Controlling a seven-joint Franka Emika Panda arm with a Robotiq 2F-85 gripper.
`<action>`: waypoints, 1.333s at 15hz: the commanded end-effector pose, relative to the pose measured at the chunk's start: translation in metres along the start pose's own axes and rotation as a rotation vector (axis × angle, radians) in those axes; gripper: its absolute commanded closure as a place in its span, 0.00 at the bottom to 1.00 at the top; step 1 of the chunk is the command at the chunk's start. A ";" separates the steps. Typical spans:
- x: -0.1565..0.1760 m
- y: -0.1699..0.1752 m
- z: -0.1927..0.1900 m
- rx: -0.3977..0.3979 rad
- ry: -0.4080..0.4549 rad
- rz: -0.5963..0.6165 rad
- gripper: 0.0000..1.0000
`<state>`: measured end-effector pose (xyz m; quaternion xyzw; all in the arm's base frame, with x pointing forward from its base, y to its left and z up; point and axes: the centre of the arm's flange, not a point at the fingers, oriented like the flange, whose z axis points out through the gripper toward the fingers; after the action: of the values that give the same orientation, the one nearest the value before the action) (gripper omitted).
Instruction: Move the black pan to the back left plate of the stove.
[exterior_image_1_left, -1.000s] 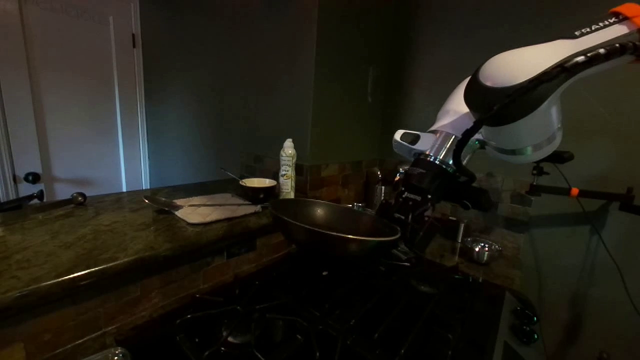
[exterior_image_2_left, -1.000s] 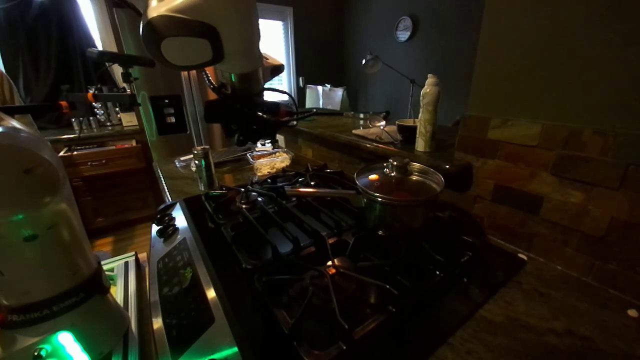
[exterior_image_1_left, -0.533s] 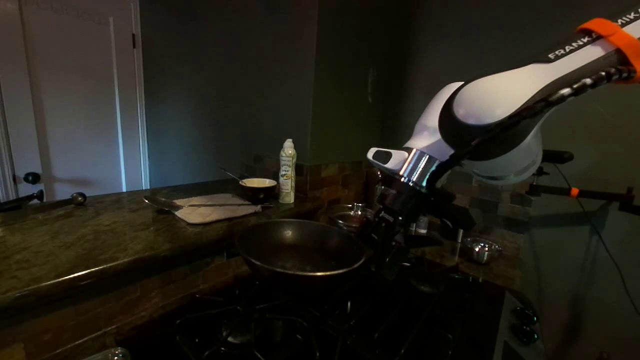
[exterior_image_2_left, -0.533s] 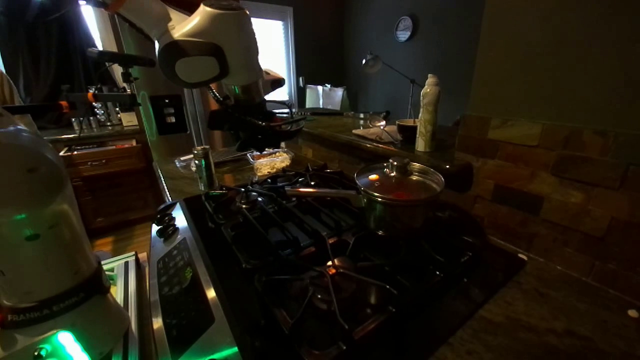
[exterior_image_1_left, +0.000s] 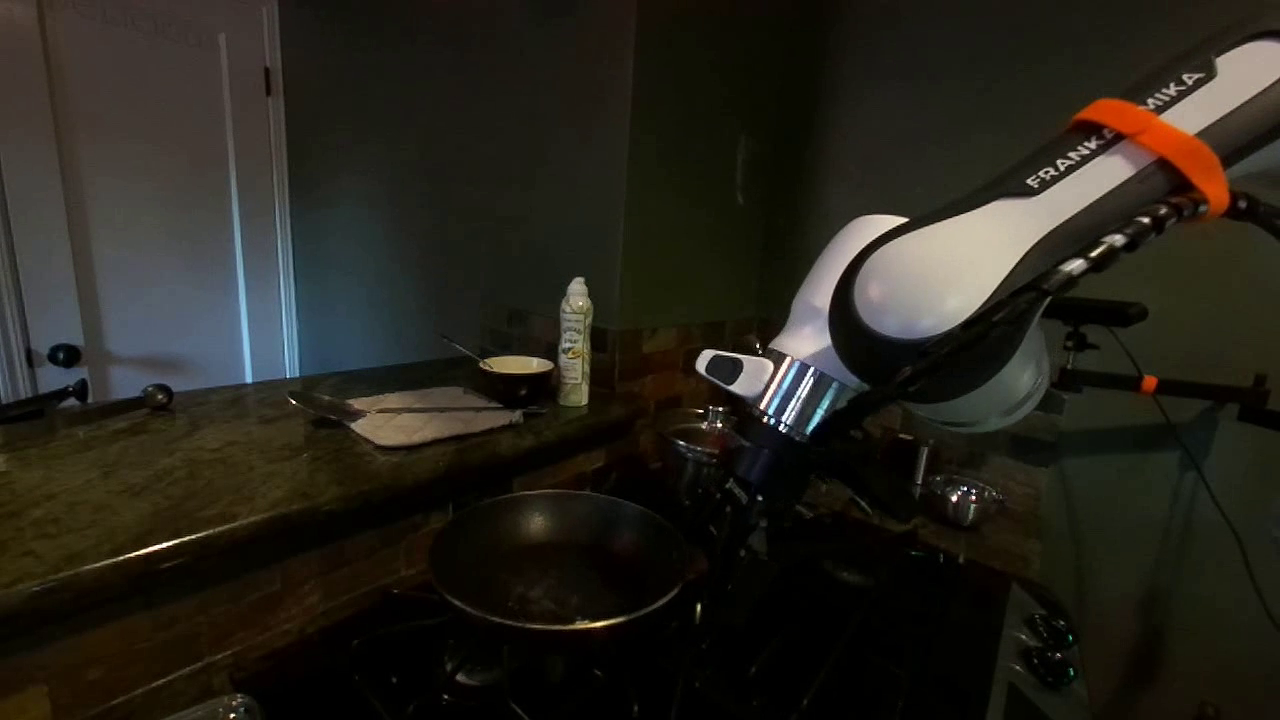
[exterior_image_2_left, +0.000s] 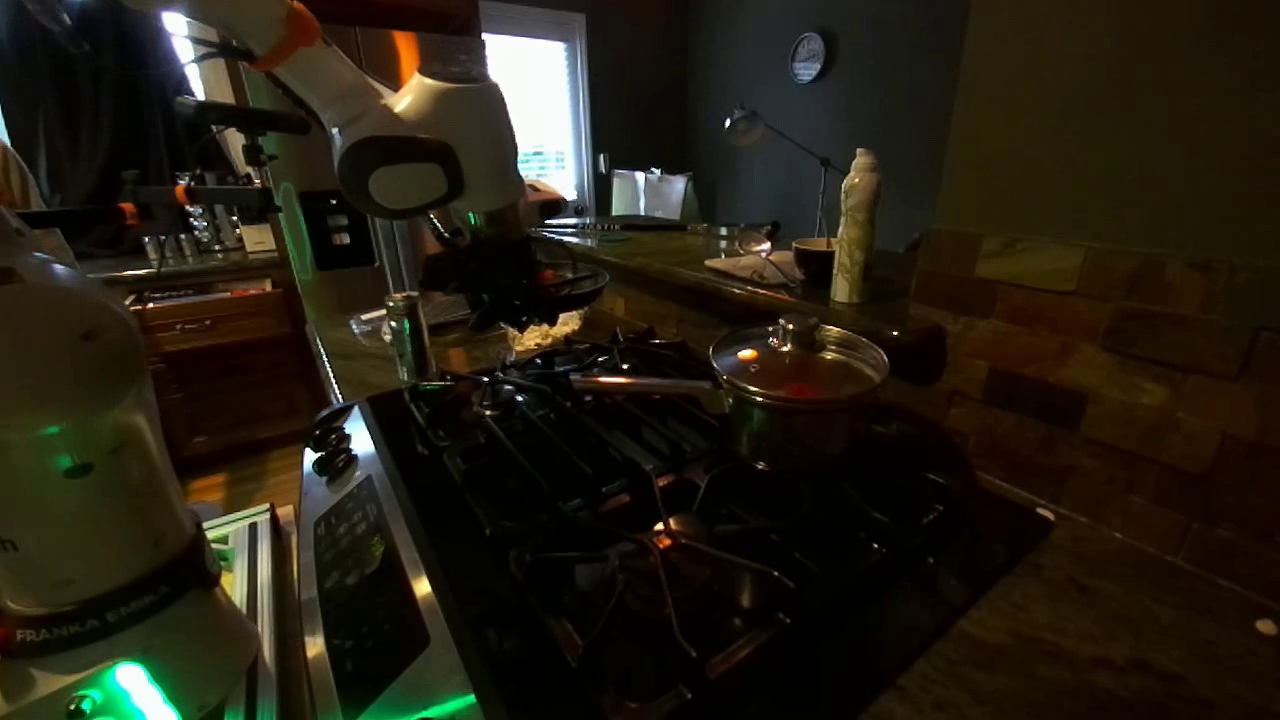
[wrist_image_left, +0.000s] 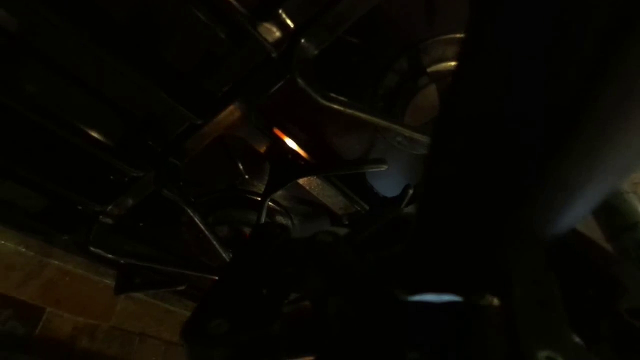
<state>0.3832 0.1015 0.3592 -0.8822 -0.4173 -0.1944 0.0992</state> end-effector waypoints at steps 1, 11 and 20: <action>0.005 0.006 0.019 -0.036 0.035 0.035 1.00; 0.023 0.005 0.035 -0.224 0.069 0.161 1.00; 0.020 0.006 0.071 -0.236 -0.024 0.208 1.00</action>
<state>0.4080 0.1232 0.2899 -0.9253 -0.3122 -0.2142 0.0214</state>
